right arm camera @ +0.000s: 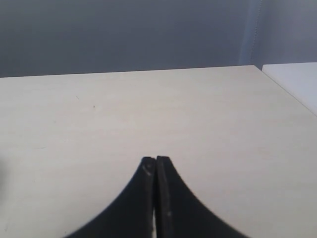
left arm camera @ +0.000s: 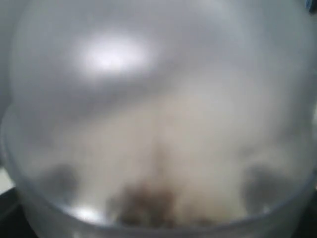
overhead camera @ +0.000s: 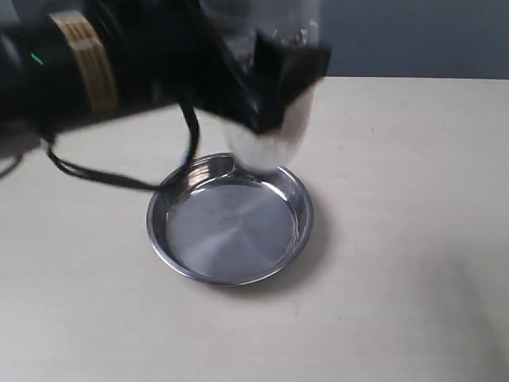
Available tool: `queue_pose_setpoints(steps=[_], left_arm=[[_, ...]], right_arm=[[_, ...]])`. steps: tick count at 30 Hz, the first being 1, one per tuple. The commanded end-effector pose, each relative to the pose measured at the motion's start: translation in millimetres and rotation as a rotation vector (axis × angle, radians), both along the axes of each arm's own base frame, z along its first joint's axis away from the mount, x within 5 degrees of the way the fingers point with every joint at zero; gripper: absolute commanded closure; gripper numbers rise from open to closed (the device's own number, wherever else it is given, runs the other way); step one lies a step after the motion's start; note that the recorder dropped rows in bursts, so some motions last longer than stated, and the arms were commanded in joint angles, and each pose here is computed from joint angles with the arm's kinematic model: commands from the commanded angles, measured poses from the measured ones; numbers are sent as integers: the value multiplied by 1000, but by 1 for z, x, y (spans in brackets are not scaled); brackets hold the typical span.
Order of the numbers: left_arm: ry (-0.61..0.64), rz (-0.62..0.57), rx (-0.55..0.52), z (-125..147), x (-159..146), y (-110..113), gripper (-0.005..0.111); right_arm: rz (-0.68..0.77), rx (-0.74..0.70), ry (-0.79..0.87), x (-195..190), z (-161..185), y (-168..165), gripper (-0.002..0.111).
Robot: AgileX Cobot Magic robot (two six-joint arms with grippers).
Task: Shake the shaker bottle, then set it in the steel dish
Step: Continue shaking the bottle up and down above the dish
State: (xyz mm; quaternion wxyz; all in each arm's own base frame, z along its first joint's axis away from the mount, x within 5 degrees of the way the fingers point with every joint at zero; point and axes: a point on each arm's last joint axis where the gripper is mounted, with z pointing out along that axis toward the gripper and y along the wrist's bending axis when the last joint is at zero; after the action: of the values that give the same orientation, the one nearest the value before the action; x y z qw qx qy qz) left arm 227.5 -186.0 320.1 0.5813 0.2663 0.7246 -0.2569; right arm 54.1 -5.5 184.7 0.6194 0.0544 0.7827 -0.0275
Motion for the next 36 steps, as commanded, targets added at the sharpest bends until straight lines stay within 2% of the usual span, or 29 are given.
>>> queue_pose_setpoints(steps=[1,3,4,5,6,7,8,9,10,12,13,15,16,17,18,21,22,23,24,25,27,28,29,30,32,33,34,35,36], left_arm=[[-79,-25,-54,22,-6,2,106],[-223,-36,-136,66,-17,9,106],[-204,-40,-162,65,-18,9,106],[-111,-40,-147,45,-14,3,106],[-83,-31,-67,29,-10,1,106],[-21,66,143,3,6,10,106],[37,156,201,-5,17,23,106],[109,245,183,-10,27,37,106],[196,360,94,-15,41,57,106],[286,425,-162,-21,53,69,106],[252,348,-234,-20,50,59,106],[127,60,-236,-14,27,19,106],[27,-107,-148,-12,12,1,106],[-49,-190,-50,-10,3,-8,106],[-64,-165,51,-12,3,-9,106],[164,244,158,-31,39,36,106],[242,343,52,-36,52,53,106],[326,416,-136,-38,60,61,106],[350,415,-241,-37,59,57,106],[301,329,-258,-32,52,43,106],[126,66,-74,-23,25,6,106],[2,-42,85,-22,14,-2,106],[-50,-45,208,-23,14,0,106],[-1,37,237,-26,19,9,106],[147,236,168,-35,42,39,106],[231,309,28,-38,52,48,106],[323,359,-183,-39,56,51,106],[323,307,-269,-38,52,42,106],[265,187,-257,-32,41,27,106]], right_arm=[[-4,-3,-16,0,1,0,109],[-4,-3,-16,0,1,0,109],[-4,-3,-16,0,1,0,109],[-4,-3,-16,0,1,0,109],[-4,-3,-16,0,1,0,109],[-4,-3,-16,0,1,0,109],[-4,-3,-16,0,1,0,109],[-4,-3,-16,0,1,0,109],[-4,-3,-16,0,1,0,109],[-4,-3,-16,0,1,0,109],[-4,-3,-16,0,1,0,109],[-4,-3,-16,0,1,0,109],[-4,-3,-16,0,1,0,109],[-4,-3,-16,0,1,0,109],[-4,-3,-16,0,1,0,109],[-4,-3,-16,0,1,0,109],[-4,-3,-16,0,1,0,109],[-4,-3,-16,0,1,0,109],[-4,-3,-16,0,1,0,109],[-4,-3,-16,0,1,0,109],[-4,-3,-16,0,1,0,109],[-4,-3,-16,0,1,0,109],[-4,-3,-16,0,1,0,109],[-4,-3,-16,0,1,0,109],[-4,-3,-16,0,1,0,109],[-4,-3,-16,0,1,0,109],[-4,-3,-16,0,1,0,109],[-4,-3,-16,0,1,0,109],[-4,-3,-16,0,1,0,109]])
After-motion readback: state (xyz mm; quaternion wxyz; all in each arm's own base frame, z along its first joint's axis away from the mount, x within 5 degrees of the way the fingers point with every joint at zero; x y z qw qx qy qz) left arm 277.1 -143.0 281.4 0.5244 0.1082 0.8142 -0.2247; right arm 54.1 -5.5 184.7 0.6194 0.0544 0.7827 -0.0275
